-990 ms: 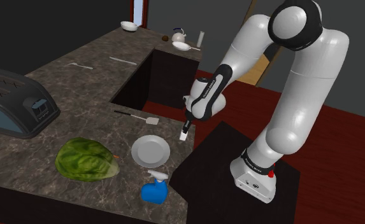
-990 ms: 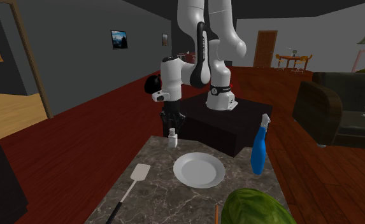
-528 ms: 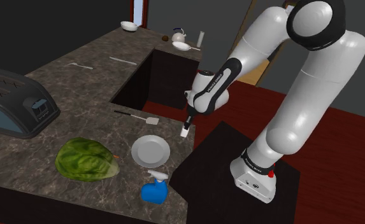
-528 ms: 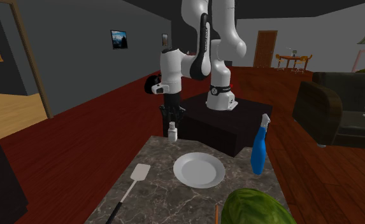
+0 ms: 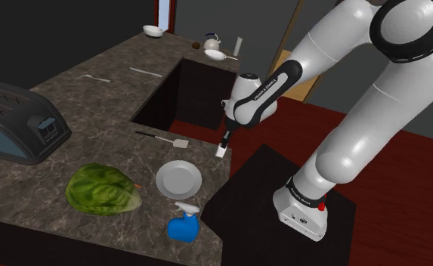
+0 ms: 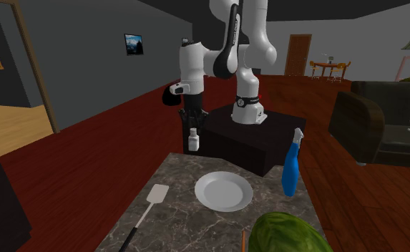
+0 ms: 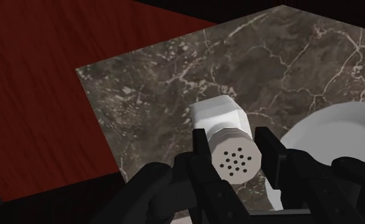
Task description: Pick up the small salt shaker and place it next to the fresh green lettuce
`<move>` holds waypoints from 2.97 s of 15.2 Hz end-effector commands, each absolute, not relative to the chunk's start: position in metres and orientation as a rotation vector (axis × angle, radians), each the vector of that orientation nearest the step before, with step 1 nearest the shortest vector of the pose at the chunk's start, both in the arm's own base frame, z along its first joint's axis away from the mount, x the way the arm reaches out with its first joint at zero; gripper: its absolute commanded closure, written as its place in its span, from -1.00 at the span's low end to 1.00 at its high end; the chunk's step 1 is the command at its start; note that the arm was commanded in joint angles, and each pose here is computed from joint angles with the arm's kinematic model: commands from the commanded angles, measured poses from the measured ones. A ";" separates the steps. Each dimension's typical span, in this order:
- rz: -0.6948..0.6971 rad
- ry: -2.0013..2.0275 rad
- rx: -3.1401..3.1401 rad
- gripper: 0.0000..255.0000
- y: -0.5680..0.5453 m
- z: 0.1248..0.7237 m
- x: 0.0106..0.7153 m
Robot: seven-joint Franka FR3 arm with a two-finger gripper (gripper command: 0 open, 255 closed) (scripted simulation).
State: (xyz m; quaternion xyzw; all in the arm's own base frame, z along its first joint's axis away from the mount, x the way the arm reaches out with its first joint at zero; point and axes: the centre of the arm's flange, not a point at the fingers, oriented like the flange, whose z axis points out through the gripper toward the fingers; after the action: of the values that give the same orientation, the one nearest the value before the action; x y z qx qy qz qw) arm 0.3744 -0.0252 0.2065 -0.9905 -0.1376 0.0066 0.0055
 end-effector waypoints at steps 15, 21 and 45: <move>0.022 -0.431 -3.101 1.00 -0.025 0.291 0.375; 0.022 -0.431 -3.101 1.00 -0.025 0.322 0.375; 0.022 -0.431 -3.101 1.00 0.159 0.373 0.386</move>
State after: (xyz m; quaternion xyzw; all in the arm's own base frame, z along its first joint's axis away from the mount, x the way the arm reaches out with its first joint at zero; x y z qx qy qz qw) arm 0.3875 0.1488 0.3736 -0.9903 -0.1383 0.0069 0.0053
